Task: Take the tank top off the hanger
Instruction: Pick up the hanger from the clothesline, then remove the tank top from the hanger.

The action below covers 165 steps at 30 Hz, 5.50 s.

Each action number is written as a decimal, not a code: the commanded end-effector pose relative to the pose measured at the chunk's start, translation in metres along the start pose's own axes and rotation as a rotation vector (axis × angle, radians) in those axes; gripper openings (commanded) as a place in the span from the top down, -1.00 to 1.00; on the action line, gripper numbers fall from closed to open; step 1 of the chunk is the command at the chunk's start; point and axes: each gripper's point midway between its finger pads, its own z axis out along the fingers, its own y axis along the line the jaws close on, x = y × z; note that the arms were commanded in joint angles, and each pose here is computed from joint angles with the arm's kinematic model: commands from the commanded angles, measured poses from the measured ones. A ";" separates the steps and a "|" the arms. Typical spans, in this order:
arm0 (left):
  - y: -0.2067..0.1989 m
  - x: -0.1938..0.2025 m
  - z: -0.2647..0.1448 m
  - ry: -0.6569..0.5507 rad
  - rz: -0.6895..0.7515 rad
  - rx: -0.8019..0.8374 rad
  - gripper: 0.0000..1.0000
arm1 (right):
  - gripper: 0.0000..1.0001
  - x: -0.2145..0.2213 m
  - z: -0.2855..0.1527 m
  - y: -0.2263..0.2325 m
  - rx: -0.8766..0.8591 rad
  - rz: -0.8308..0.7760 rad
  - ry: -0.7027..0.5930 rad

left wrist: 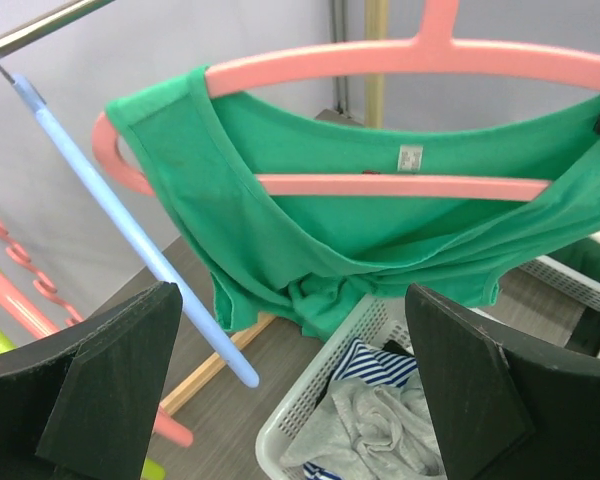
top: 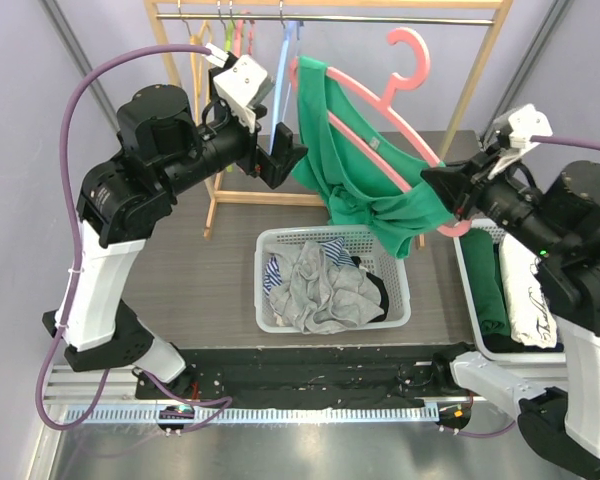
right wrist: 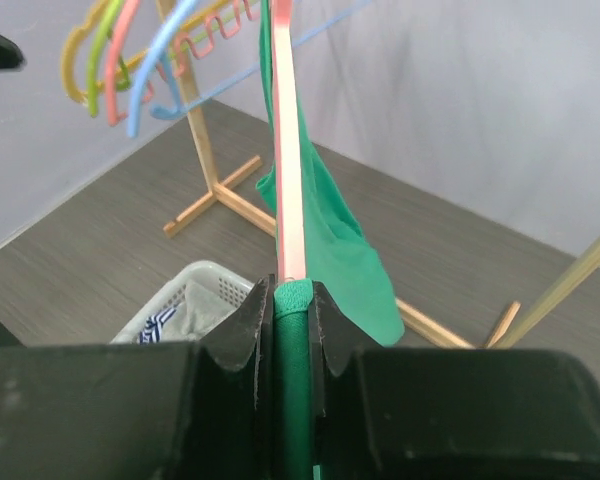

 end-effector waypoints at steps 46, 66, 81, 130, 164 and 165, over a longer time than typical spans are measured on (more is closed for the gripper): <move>-0.027 0.049 -0.089 0.089 0.161 0.187 -0.99 | 0.98 0.049 -0.032 0.057 -0.329 -0.155 -0.035; -0.054 0.051 -0.083 0.087 0.257 0.387 -0.99 | 0.98 0.032 -0.033 0.105 -0.702 -0.152 0.002; -0.070 0.054 -0.080 0.110 0.249 0.492 0.46 | 0.98 0.022 0.003 0.100 -0.723 -0.154 0.019; -0.014 0.022 -0.030 0.029 0.180 0.131 1.00 | -0.82 0.027 0.044 -0.018 0.069 0.088 -0.246; -0.036 0.026 -0.052 0.042 0.178 0.263 1.00 | 0.98 0.023 0.082 -0.003 -0.063 0.161 -0.290; -0.034 0.027 -0.052 0.043 0.185 0.256 1.00 | 0.98 0.025 0.080 -0.007 -0.040 0.148 -0.278</move>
